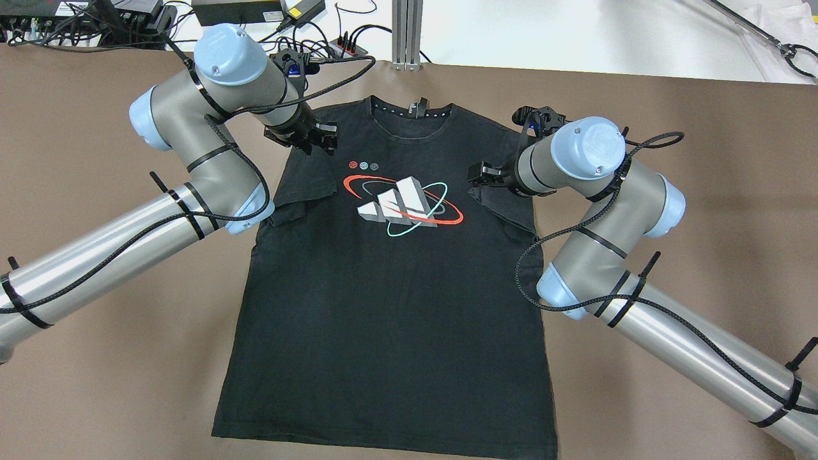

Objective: Fold clothes
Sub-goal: 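Bring the left gripper over the other shoulder while the right gripper hovers, then move both grippers down to the shirt's hem corners nearest the robot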

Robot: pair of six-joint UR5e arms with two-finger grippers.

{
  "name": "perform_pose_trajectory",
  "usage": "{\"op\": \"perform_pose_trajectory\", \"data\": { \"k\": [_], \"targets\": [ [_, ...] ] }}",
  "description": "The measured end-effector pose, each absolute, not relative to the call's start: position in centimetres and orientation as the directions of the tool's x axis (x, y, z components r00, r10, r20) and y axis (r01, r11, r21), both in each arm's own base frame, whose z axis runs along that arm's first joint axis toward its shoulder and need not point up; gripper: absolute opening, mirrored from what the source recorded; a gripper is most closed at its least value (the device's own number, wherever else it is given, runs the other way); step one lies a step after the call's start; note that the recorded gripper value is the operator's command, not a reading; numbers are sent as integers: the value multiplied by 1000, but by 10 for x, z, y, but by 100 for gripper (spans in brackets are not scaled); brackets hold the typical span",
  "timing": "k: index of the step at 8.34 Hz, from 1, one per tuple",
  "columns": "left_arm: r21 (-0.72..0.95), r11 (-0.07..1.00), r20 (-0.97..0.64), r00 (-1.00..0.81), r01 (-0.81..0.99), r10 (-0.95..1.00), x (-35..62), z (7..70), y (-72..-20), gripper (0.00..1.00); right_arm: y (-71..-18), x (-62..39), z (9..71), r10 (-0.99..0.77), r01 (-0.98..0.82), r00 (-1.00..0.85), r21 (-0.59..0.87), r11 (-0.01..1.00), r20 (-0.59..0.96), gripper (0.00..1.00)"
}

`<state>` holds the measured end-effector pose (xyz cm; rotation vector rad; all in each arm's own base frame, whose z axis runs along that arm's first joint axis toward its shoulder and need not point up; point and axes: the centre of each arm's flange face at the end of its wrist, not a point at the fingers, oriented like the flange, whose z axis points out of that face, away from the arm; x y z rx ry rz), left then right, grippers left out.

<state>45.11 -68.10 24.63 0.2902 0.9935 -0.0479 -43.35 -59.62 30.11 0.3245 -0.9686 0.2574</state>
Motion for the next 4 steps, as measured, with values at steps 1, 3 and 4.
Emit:
{"op": "perform_pose_trajectory", "data": {
  "k": [1, 3, 4],
  "targets": [
    [216, 958, -840, 536, 186, 85, 449, 257, -675, 99, -596, -434, 301, 69, -355, 543, 154, 922, 837, 95],
    [228, 953, -841, 533, 198, 90, 458, 281, -642, 99, -596, -434, 301, 67, -353, 543, 155, 922, 837, 95],
    [231, 952, -839, 537, 199, 91, 461, 291, -629, 99, -596, -435, 301, 66, -352, 544, 157, 923, 836, 95]
  ]
}}
